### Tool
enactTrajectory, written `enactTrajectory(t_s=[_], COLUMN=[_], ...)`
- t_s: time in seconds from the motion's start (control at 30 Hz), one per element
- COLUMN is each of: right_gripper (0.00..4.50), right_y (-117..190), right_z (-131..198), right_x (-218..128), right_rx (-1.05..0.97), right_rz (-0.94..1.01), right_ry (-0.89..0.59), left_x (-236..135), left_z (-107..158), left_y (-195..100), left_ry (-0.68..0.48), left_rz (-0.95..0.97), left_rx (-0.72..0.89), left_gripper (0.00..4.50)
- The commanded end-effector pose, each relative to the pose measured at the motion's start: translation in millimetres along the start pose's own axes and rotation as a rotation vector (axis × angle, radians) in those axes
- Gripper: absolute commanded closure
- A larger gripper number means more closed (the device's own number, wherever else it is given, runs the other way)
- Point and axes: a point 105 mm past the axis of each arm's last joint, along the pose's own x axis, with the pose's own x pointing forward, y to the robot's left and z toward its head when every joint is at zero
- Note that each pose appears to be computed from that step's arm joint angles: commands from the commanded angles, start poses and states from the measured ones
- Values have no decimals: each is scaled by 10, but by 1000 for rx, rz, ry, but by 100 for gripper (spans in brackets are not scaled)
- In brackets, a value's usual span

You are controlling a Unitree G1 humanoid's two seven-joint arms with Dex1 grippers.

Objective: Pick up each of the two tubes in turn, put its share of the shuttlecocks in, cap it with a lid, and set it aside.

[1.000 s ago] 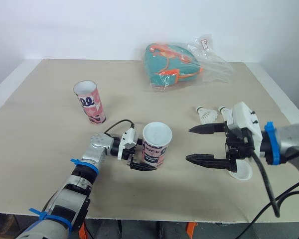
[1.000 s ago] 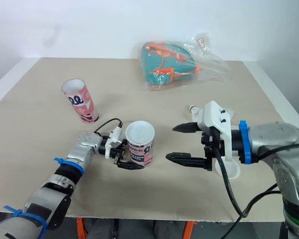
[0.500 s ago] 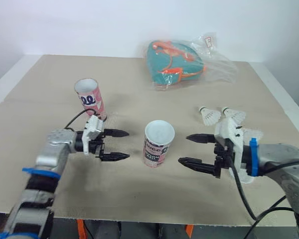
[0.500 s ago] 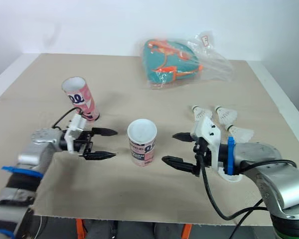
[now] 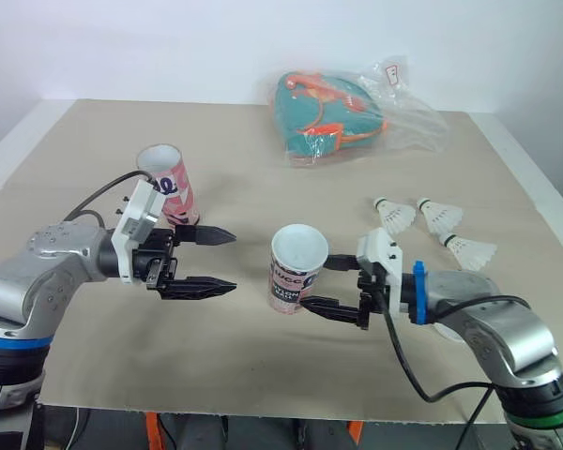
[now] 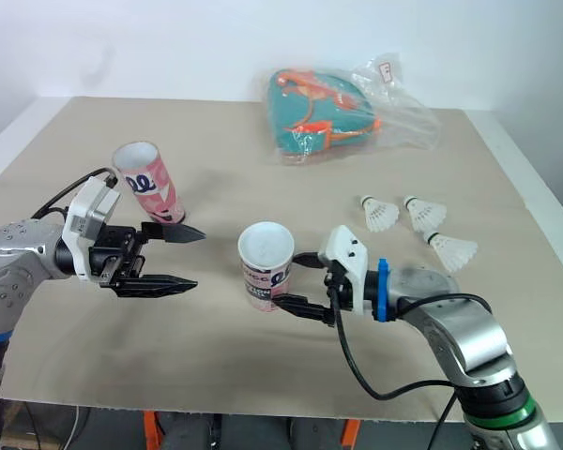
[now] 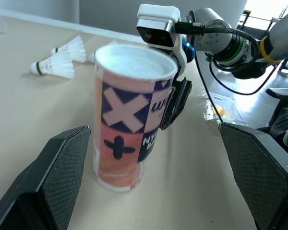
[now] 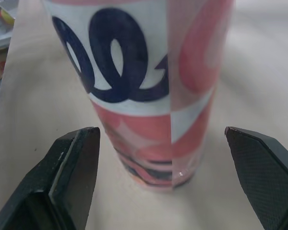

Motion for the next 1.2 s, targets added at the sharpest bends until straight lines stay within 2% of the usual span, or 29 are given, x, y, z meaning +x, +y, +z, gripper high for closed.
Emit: enactTrajectory(t_s=[0.03, 0.13, 0.6, 0.63, 0.67, 0.77, 0.9, 1.0, 1.07, 1.13, 1.2], right_gripper=[5, 5, 5, 54, 65, 177, 177, 177, 177, 177, 177], right_y=[-5, 11, -3, -5, -7, -38, -80, -145, -278, -534, -802], right_z=[75, 26, 101, 104, 106, 110, 148, 214, 306, 431, 519], right_x=[69, 166, 459, 460, 457, 435, 361, 246, 27, -403, -914], right_rx=[-47, -49, -58, -57, -57, -56, -52, -58, -65, -68, -59], right_rz=[17, 53, 154, 155, 156, 136, 104, 50, -50, -242, -473], right_ry=[-27, -36, -130, -133, -136, -134, -147, -165, -198, -257, -324], left_x=[-52, -132, -167, -168, -167, -148, -70, 53, 201, 392, 565], left_z=[24, -103, 8, 12, 15, 15, 26, 64, 155, 241, 253], left_y=[-6, 36, 60, 62, 63, 72, 98, 129, 196, 276, 318], left_ry=[54, 137, 78, 75, 74, 70, 46, -2, -104, -204, -238], left_rz=[28, 61, 115, 117, 118, 113, 90, 58, 46, 25, -7], left_rx=[79, 125, 130, 131, 131, 134, 145, 163, 152, 135, 140], left_gripper=[5, 5, 5, 0, 0, 0, 0, 0, 0, 0, 0])
